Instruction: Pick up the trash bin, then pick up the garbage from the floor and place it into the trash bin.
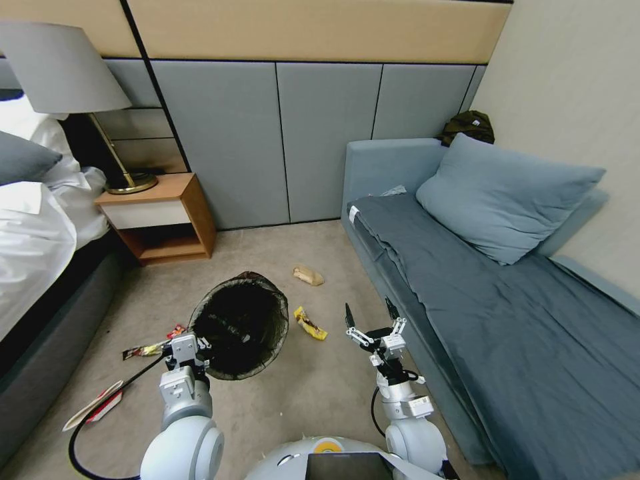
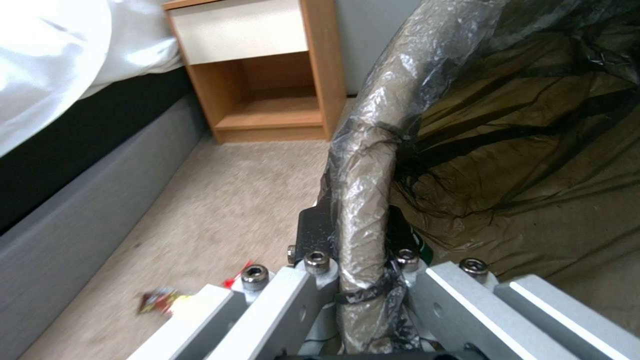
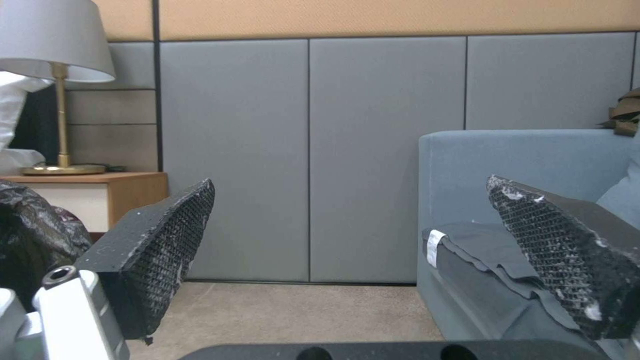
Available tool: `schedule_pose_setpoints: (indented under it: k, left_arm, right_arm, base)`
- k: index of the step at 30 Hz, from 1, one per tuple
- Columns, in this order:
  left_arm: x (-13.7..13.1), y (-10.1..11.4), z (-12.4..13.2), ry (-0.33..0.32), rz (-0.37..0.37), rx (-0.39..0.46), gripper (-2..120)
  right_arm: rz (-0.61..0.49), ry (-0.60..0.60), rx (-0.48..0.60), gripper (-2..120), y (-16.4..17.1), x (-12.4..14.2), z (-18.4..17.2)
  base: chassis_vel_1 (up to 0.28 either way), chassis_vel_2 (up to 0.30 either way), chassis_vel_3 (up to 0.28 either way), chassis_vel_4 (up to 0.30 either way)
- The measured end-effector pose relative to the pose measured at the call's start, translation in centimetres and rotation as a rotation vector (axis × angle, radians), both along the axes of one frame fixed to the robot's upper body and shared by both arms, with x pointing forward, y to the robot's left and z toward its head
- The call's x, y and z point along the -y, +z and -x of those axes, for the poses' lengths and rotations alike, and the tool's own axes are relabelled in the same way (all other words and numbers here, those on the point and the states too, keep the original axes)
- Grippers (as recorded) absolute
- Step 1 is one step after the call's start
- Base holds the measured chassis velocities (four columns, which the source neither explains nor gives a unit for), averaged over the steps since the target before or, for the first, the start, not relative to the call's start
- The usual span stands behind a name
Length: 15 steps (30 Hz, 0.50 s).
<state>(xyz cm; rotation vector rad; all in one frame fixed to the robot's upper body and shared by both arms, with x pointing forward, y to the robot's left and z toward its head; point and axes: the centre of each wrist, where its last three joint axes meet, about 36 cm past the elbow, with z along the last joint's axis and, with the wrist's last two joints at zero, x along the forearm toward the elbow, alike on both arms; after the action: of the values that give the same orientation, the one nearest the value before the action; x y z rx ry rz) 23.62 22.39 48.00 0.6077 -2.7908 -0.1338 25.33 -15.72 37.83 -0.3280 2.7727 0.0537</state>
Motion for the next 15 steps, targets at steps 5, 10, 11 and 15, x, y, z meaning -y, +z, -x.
schedule_pose_setpoints:
  k: [5, 10, 11, 15]
  left_arm:
    - [0.01, -0.04, -0.02, 0.0, 0.0, 0.001, 0]
    - [0.0, -0.03, -0.02, 0.0, -0.001, 0.002, 0]
    - [0.0, -0.03, -0.02, 0.0, -0.001, 0.002, 0]
    - [0.01, -0.02, -0.03, 0.0, -0.001, 0.003, 0]
  right_arm:
    - [0.001, 0.002, -0.001, 100, -0.07, -0.04, 0.03]
    - [0.002, 0.012, 0.029, 100, -0.13, -0.11, -0.12]
    - [0.002, 0.012, 0.029, 100, -0.13, -0.11, -0.12]
    - [0.017, 0.028, 0.053, 100, -0.08, -0.08, -0.22]
  base:
    - [-0.157, 0.152, 0.149, -0.155]
    - [-0.138, 0.14, 0.144, -0.144]
    - [-0.127, 0.109, 0.142, -0.107]
    - [-0.058, 0.047, 0.063, -0.052]
